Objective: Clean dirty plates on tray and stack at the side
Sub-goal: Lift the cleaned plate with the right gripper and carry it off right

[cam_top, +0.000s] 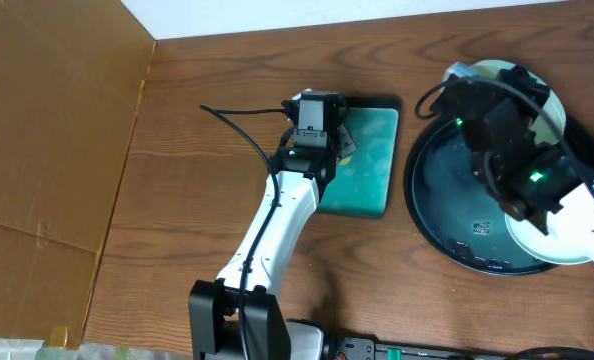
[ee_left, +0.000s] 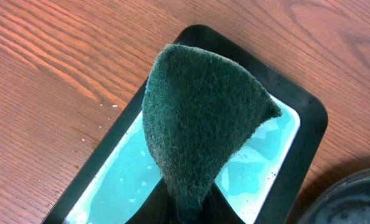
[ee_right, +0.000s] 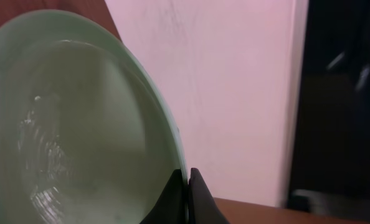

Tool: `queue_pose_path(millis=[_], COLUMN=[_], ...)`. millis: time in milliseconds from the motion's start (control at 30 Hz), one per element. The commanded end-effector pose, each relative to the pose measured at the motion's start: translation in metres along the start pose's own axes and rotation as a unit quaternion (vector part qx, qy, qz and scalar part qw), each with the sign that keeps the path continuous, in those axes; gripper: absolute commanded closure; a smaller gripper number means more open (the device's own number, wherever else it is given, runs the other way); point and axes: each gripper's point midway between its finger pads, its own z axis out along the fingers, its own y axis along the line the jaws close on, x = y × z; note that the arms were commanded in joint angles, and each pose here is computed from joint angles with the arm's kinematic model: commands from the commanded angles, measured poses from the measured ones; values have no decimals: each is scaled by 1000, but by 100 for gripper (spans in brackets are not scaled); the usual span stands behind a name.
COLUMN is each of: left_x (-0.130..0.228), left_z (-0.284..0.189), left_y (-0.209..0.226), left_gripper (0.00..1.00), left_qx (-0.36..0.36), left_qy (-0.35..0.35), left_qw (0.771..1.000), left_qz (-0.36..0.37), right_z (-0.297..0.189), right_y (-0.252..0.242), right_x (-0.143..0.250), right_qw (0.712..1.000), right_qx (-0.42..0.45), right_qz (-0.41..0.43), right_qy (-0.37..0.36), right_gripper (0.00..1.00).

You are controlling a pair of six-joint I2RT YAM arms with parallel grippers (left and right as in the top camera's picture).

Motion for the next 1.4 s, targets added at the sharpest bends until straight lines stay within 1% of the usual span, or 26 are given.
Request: queue_pose_path(millis=[0,167,267,300,333,367,400,433,467,500,533,600,667,733,800,900,967,1033,1067,1100,1133,1200,1367], left_x=[0,1,2,2,2,3,3,4,4,5,5,5,5,5,5,5,5,5,5,5,5,5,5], left_z=[-2,-2,-2,-2,-2,-2,-2,-2,-2,-2,-2,-2,-2,-2,-2,-2,-2,-2,-2,-2,-2,-2,-2], left_y=[4,4,5,5,5,4,4,5,5,5,5,5,5,5,5,5,5,5,5,5,5,5,5], left_gripper=[93,93,93,93,93,93,93,93,92,93,93,93,92,93,93,93,93,93,92,93,93,92,92], left_qx=[-6,-6,-7,-7,-7,-6,-5,-6,-6,-7,-7,-7,-7,-7,-7,-7,-7,-7,-7,-7,-7,-7,-7], left_qy=[-4,-1,1,1,1,3,5,6,7,7,8,8,8,8,8,8,8,8,8,8,8,8,8], left_qw=[1000,1000,1000,1000,1000,1000,1000,1000,1000,1000,1000,1000,1000,1000,1000,1000,1000,1000,1000,1000,1000,1000,1000], left_qz=[5,6,7,6,6,6,7,7,7,7,8,8,8,8,8,7,7,7,7,7,7,8,7], right_z=[-16,-20,-13,-9,-4,3,7,13,23,29,38,58,74,86,97,106,107,106,105,101,98,95,91], right_y=[-18,-15,-8,-1,14,40,52,58,58,55,49,35,22,12,2,-1,3,15,20,34,47,58,79], right_x=[0,-6,-2,0,3,8,11,14,22,28,37,64,97,132,177,241,272,307,317,339,357,371,390], right_qw=[997,998,1000,1000,999,990,980,967,945,932,911,857,802,761,721,674,652,619,606,571,544,534,538], right_qx=[35,33,13,-9,-49,-130,-178,-216,-250,-261,-268,-272,-273,-266,-244,-201,-180,-158,-152,-136,-117,-101,-67], right_qz=[-58,-58,-11,3,17,42,71,124,205,245,310,437,531,590,644,700,721,746,755,778,793,798,788], right_qy=[20,12,5,-2,-11,-32,-46,-54,-54,-50,-41,-10,18,40,72,124,151,186,197,223,246,261,291], right_gripper=[99,99,99,99,99,99,99,99,99,99,99,99,99,99,99,99,99,99,99,99,99,99,99])
